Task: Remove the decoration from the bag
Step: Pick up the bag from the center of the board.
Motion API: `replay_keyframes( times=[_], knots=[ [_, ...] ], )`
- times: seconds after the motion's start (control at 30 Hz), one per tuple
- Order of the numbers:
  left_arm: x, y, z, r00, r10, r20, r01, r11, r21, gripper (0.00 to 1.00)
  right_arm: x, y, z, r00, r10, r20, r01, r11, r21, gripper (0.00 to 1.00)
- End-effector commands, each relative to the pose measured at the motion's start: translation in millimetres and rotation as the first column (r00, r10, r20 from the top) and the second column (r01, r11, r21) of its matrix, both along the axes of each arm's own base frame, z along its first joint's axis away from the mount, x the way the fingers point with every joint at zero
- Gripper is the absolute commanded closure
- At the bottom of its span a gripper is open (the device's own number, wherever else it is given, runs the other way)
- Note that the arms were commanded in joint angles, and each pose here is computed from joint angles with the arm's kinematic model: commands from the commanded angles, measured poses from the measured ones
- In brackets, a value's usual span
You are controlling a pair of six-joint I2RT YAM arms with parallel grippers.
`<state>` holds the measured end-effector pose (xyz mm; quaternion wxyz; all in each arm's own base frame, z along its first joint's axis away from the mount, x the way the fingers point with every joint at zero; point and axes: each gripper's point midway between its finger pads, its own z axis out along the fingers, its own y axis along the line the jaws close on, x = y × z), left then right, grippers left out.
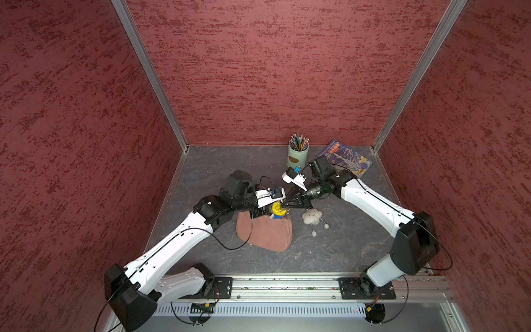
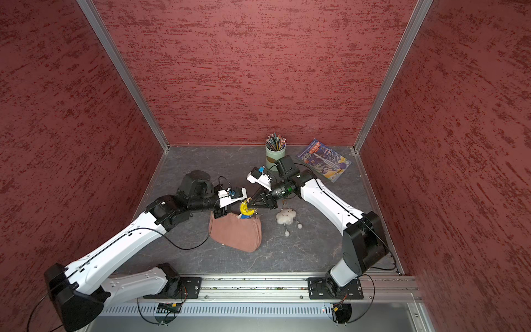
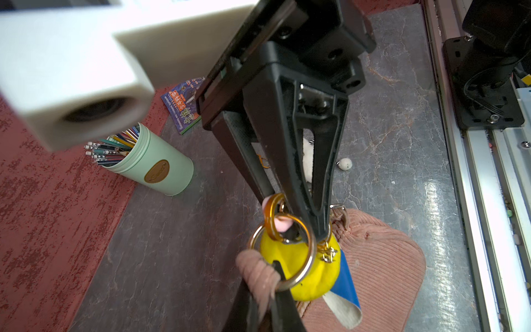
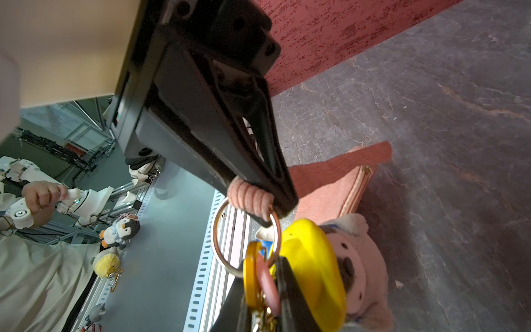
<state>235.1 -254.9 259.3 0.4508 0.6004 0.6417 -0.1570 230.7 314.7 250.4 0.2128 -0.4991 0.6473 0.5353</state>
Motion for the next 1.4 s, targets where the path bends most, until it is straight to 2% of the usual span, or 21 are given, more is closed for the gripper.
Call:
replay_keyframes(
  times=[0.0,0.1,0.2,0.3,0.4,0.5,0.6,0.67,0.77,0.83,0.93,0.97,1.07,1.37],
  knots=[
    [-9,3,11,0.998,-0.019,-0.053,0.017,0.999,-0.027,1.00,5,0,0,1.000,-0.004,-0.002,0.004,1.000,-0.004,0.84],
    [-11,3,12,0.997,-0.024,-0.073,0.022,0.999,-0.035,1.00,7,1,-1,1.000,-0.004,-0.007,0.004,1.000,-0.004,0.81],
    [-11,4,12,0.996,-0.013,-0.094,0.010,0.999,-0.033,1.00,10,2,-1,1.000,-0.012,0.003,0.012,1.000,-0.006,0.66],
    [-6,7,13,0.990,0.035,-0.138,-0.039,0.999,-0.029,1.00,18,4,-1,0.998,-0.051,0.026,0.051,0.999,-0.010,0.58],
    [2,12,15,0.971,0.115,-0.208,-0.114,0.993,0.014,1.00,32,4,0,0.985,-0.156,0.078,0.156,0.988,0.007,0.50],
    [2,16,8,0.940,0.169,-0.296,-0.152,0.985,0.079,1.00,44,1,3,0.949,-0.286,0.131,0.279,0.958,0.067,0.48],
    [6,18,2,0.907,0.215,-0.363,-0.178,0.975,0.132,1.00,53,-3,4,0.891,-0.434,0.134,0.417,0.898,0.139,0.47],
    [13,19,2,0.877,0.256,-0.406,-0.211,0.966,0.153,1.00,60,-4,-3,0.834,-0.532,0.148,0.511,0.845,0.158,0.48],
    [18,21,5,0.819,0.314,-0.480,-0.250,0.948,0.194,1.00,67,-4,-7,0.707,-0.673,0.220,0.645,0.740,0.190,0.51],
    [21,21,1,0.773,0.353,-0.526,-0.268,0.935,0.233,1.00,69,-8,-3,0.609,-0.762,0.219,0.727,0.647,0.230,0.54],
    [25,24,0,0.713,0.396,-0.578,-0.298,0.918,0.262,1.00,62,-7,-1,0.528,-0.829,0.186,0.790,0.560,0.252,0.57],
    [27,25,-1,0.695,0.409,-0.591,-0.312,0.912,0.265,1.00,61,-8,0,0.487,-0.852,0.193,0.813,0.523,0.257,0.58],
    [33,30,1,0.638,0.440,-0.632,-0.358,0.896,0.263,1.00,51,-7,3,0.419,-0.893,0.166,0.852,0.450,0.267,0.58],
    [33,31,3,0.505,0.445,-0.739,-0.397,0.880,0.259,1.00,37,22,-8,0.396,-0.910,0.120,0.879,0.413,0.238,0.55]
  ],
)
